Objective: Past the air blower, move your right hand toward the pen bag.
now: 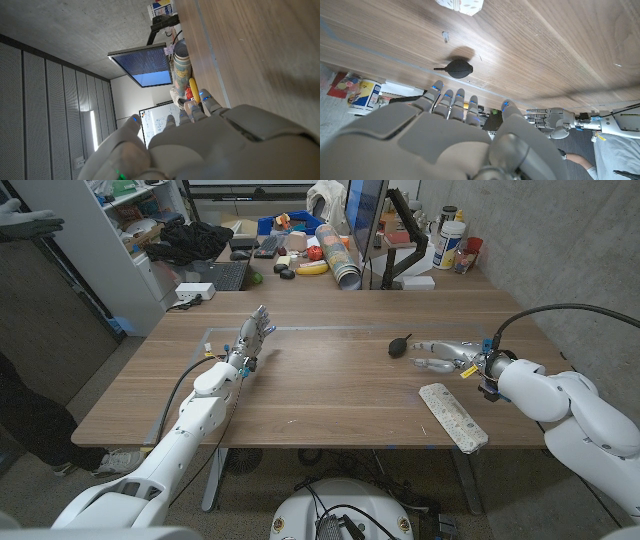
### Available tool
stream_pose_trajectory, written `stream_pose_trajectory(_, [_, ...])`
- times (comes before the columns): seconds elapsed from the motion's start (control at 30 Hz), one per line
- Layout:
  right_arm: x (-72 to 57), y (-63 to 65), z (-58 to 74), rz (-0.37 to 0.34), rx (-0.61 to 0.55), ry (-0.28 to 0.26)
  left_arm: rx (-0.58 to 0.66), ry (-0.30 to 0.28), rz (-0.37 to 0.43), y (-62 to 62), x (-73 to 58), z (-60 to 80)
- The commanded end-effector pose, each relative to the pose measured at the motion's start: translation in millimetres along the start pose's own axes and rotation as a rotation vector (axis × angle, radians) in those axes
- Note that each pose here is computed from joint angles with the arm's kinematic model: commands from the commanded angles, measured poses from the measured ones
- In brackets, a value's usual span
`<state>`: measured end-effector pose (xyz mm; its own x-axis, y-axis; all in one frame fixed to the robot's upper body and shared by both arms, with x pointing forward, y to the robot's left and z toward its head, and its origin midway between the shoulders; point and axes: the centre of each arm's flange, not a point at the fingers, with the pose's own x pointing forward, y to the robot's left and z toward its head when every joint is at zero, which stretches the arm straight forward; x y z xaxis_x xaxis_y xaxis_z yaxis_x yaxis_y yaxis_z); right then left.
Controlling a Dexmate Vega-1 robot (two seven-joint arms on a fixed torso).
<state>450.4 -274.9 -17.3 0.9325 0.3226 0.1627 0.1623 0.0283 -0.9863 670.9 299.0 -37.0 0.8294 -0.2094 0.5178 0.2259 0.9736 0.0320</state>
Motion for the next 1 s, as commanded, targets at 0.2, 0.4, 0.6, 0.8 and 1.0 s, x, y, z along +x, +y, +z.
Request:
stream_pose_trajectory(0.2, [3.5, 8.1, -0.2, 0.029, 0.009, 0.019, -0.002, 0.008, 0.000, 3.4, 0.6, -3.2])
stream_pose_trajectory(0.4, [3.6, 10.1, -0.7, 0.035, 0.012, 0.027, -0.003, 0.009, -0.001, 3.7, 1.3, -3.5])
stream_pose_trajectory(0.6, [3.4, 13.6, -1.8, 0.043, 0.016, 0.037, -0.003, 0.010, -0.002, 3.7, 1.3, -4.3])
stream_pose_trajectory(0.8, [2.7, 15.5, -3.0, 0.044, 0.016, 0.047, -0.001, 0.009, -0.003, 3.5, 1.2, -3.6])
stream_pose_trajectory(1.0, [3.0, 18.2, -4.2, 0.052, 0.013, 0.056, -0.002, 0.012, -0.001, 3.3, -0.2, -4.1])
